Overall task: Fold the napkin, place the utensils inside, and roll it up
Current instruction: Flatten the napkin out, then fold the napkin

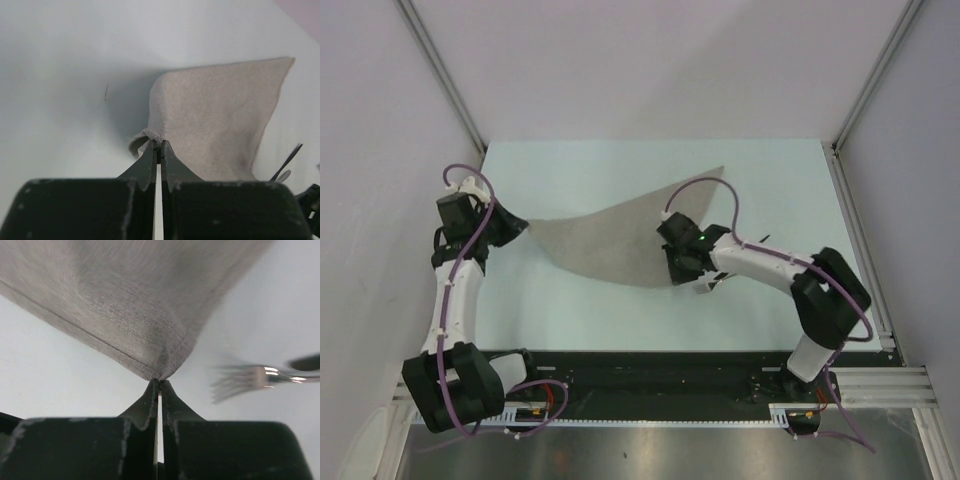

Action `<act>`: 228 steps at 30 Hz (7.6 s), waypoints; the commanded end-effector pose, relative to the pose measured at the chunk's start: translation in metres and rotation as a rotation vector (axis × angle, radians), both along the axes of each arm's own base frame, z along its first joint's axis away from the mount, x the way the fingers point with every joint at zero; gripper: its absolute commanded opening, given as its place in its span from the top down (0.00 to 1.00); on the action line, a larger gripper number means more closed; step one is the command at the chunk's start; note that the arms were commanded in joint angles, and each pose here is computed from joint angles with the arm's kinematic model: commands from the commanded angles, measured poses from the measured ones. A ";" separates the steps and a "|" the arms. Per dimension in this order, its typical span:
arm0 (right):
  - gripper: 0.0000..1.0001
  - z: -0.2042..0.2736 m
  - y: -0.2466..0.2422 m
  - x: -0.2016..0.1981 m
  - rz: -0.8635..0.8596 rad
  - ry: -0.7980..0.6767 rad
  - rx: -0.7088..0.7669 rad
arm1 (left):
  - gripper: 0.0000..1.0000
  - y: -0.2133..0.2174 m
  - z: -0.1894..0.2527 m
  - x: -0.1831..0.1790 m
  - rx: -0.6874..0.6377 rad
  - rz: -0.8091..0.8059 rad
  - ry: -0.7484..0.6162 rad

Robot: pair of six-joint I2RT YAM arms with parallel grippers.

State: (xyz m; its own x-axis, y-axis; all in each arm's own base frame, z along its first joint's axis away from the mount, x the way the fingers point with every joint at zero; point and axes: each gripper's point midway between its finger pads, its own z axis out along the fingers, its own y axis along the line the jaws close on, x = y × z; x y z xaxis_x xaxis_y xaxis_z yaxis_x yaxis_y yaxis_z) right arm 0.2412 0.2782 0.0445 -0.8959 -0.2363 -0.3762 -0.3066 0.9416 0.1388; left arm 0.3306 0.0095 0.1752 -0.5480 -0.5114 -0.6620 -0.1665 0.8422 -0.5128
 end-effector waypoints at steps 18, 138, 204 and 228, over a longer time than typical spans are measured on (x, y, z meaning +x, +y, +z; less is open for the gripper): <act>1.00 0.458 -0.127 0.026 -0.111 -1.211 0.245 | 1.00 -0.004 0.349 -0.062 0.304 0.043 -0.729; 0.44 0.003 -0.069 0.112 -0.230 -0.122 0.062 | 0.00 -0.082 0.091 0.102 0.192 -0.264 -0.195; 0.61 -0.027 -0.119 0.110 -0.362 0.000 -0.030 | 0.00 -0.088 0.096 0.099 0.173 -0.294 -0.211; 1.00 -0.029 -0.140 0.119 -0.391 -0.001 -0.041 | 0.00 -0.089 0.099 0.098 0.167 -0.296 -0.219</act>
State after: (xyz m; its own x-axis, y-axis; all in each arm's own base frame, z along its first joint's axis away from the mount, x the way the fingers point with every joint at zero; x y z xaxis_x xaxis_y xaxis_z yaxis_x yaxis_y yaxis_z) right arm 0.3525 0.1594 0.0188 -0.9261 0.0903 -0.3662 0.0418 0.9895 0.1381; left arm 0.4287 -0.0752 0.2360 -0.5683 -0.2218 -0.7924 0.1429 0.9217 -0.3605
